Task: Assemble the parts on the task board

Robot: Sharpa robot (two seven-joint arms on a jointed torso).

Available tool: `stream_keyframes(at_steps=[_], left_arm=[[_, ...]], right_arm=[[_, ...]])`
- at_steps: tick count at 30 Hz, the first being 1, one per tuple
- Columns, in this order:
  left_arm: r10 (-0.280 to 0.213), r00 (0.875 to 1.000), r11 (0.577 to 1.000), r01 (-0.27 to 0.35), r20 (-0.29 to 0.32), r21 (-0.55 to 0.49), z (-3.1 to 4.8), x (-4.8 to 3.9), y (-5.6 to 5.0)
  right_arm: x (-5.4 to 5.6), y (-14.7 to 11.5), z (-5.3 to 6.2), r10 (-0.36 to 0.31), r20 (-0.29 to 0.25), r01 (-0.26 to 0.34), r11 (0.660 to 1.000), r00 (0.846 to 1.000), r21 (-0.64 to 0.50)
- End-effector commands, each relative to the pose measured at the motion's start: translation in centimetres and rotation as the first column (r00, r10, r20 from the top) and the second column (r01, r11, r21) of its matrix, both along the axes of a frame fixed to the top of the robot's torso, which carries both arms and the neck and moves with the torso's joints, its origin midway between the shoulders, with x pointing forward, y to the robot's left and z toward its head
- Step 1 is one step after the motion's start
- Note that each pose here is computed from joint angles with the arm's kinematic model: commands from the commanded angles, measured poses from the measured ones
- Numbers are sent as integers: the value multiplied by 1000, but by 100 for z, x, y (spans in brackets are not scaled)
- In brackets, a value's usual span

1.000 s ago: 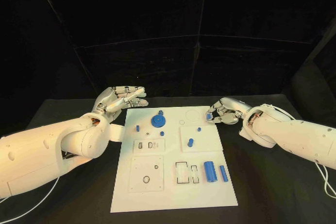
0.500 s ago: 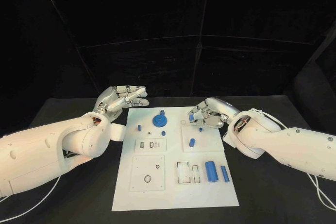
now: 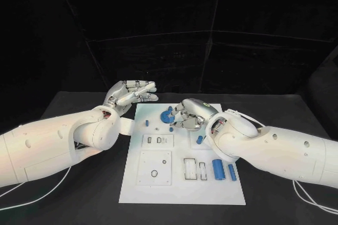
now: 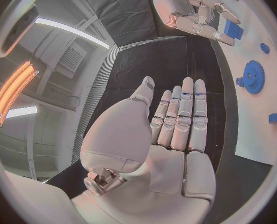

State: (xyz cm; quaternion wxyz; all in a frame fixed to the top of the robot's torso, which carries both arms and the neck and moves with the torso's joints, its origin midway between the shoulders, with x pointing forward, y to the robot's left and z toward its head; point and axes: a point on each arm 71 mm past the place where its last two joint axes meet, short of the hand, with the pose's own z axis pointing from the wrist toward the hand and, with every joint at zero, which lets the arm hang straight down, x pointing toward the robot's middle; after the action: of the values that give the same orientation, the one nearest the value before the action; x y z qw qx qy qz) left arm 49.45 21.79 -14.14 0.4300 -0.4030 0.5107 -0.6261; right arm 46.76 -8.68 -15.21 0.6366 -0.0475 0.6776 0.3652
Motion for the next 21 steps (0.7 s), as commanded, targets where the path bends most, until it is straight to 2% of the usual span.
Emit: stream_keyframes(at_steps=[1, 7, 21], left_arm=[[-9, 1000, 1000, 9, 3, 0, 11, 1, -21], [-7, 1000, 1000, 7, 4, 1, 9, 12, -25], [-6, 1000, 1000, 6, 4, 2, 4, 30, -36]], right_arm=[[-6, 70, -46, -10, 7, 10, 998, 1000, -67], [-54, 244, -148, 18, -10, -19, 994, 1000, -107], [-124, 385, -341, 23, -64, -33, 987, 998, -157]])
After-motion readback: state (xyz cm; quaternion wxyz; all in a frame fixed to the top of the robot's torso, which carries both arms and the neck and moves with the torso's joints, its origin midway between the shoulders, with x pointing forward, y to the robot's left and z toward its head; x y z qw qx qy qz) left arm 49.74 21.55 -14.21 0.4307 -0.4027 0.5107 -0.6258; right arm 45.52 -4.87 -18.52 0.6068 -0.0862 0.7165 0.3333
